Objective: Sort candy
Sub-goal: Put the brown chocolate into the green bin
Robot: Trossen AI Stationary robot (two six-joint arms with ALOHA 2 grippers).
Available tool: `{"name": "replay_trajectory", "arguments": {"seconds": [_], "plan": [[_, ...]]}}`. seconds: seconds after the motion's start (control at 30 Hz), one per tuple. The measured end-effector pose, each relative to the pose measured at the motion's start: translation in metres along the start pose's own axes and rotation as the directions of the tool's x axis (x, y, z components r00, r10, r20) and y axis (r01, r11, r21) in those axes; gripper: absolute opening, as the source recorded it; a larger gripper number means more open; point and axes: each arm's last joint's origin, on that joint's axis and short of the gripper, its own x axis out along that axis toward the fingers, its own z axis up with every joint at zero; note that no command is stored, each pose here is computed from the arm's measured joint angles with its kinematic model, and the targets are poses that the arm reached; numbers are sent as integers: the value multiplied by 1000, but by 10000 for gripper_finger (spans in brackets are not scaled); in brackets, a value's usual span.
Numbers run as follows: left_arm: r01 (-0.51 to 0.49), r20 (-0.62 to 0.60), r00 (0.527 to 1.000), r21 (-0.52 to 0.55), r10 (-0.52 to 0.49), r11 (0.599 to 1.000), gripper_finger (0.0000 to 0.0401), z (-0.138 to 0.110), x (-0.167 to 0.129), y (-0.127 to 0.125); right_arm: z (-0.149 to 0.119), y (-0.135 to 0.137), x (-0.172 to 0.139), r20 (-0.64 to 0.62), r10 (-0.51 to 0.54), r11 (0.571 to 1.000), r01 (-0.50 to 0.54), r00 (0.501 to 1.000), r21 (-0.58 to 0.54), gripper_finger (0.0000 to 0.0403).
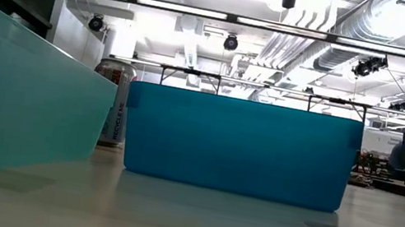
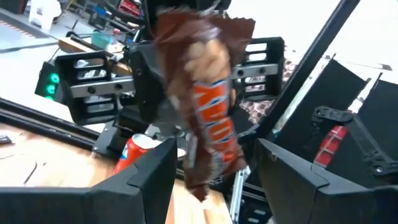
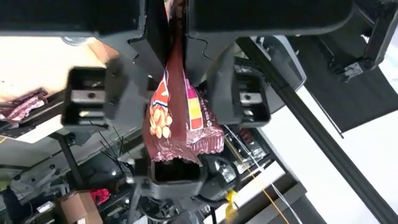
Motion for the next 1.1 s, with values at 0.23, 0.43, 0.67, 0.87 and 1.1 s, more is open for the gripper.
{"name": "replay_trajectory", "arguments": {"seconds": [0.23, 0.43, 0.67, 0.87, 1.1], "plan": [[-14, -14, 1000, 30, 14, 999, 198, -9, 6, 5, 1, 1, 0, 23, -13, 1000, 13, 1000, 8, 12], [-47, 3, 999, 60, 47, 997, 121, -9, 7, 6, 0, 1, 0, 16, -17, 1000, 17, 1000, 8, 29], [-80, -2, 997, 74, 80, 994, 16, -8, 6, 11, 2, 0, -1, 49, -67, 998, 66, 997, 19, 110], [-171, -152, 972, 83, 182, 982, 5, -5, -13, 16, 22, 10, -18, 116, -47, 995, 57, 992, -85, 184], [-244, -342, 903, 87, 259, 966, 2, 4, -59, -2, 46, 17, -58, 144, -146, 972, 169, 979, -163, 201]]}}
